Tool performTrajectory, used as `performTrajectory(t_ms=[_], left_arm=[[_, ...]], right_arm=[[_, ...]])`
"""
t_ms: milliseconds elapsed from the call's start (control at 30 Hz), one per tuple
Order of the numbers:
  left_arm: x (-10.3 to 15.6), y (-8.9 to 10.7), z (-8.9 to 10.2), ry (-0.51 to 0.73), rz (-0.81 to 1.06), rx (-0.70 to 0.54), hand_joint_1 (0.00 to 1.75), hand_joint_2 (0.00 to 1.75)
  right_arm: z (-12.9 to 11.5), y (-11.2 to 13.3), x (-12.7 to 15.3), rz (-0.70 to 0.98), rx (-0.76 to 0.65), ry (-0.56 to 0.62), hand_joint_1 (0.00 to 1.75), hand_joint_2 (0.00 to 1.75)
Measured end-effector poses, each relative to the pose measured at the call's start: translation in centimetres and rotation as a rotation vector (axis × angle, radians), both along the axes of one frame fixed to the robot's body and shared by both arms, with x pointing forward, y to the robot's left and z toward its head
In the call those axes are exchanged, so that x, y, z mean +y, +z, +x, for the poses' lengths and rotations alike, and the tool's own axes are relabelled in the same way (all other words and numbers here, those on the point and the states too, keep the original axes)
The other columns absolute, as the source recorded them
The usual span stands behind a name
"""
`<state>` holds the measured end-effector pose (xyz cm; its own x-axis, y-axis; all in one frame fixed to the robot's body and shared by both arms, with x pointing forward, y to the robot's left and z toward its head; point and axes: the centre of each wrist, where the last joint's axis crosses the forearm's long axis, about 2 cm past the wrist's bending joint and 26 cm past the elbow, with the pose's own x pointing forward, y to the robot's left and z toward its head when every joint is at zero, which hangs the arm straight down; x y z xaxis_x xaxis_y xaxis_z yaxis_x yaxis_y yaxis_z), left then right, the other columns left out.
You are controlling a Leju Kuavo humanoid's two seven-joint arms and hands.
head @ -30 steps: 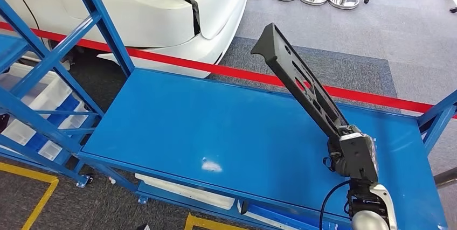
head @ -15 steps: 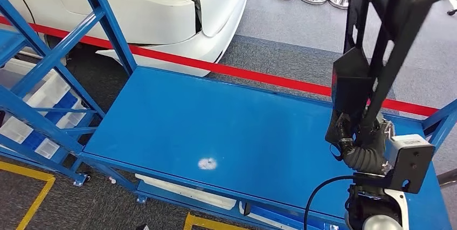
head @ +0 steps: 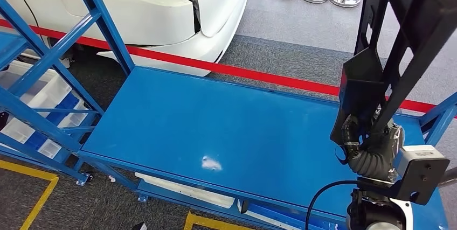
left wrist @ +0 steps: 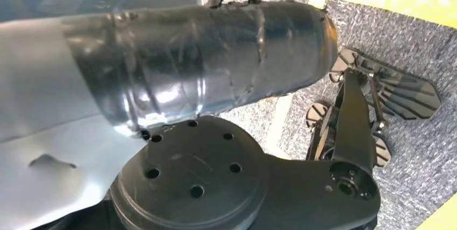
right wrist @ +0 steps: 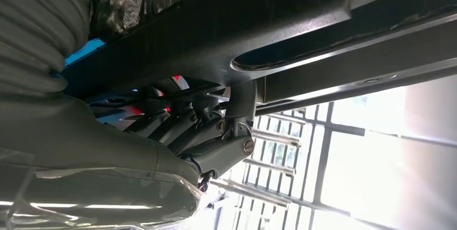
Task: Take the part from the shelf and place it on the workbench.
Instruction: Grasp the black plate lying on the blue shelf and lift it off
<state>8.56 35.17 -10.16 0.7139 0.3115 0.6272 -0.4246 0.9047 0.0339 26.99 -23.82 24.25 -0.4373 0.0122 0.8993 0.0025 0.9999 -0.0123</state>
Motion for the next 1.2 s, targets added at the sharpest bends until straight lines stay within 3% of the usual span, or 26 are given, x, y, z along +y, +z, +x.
performTrajectory(t_ms=[700, 1200], left_arm=[[-0.2, 0.0, 0.1, -0.007, -0.026, -0.027, 0.00, 0.00], [-0.3, -0.1, -0.1, -0.007, -0.012, -0.032, 0.00, 0.00]], right_arm=[[-1.7, -1.4, -0.6, -0.032, 0.014, -0.030, 1.75, 1.75], [-2.5, -0.9, -1.3, -0.063, 0.015, -0.048, 1.75, 1.75]])
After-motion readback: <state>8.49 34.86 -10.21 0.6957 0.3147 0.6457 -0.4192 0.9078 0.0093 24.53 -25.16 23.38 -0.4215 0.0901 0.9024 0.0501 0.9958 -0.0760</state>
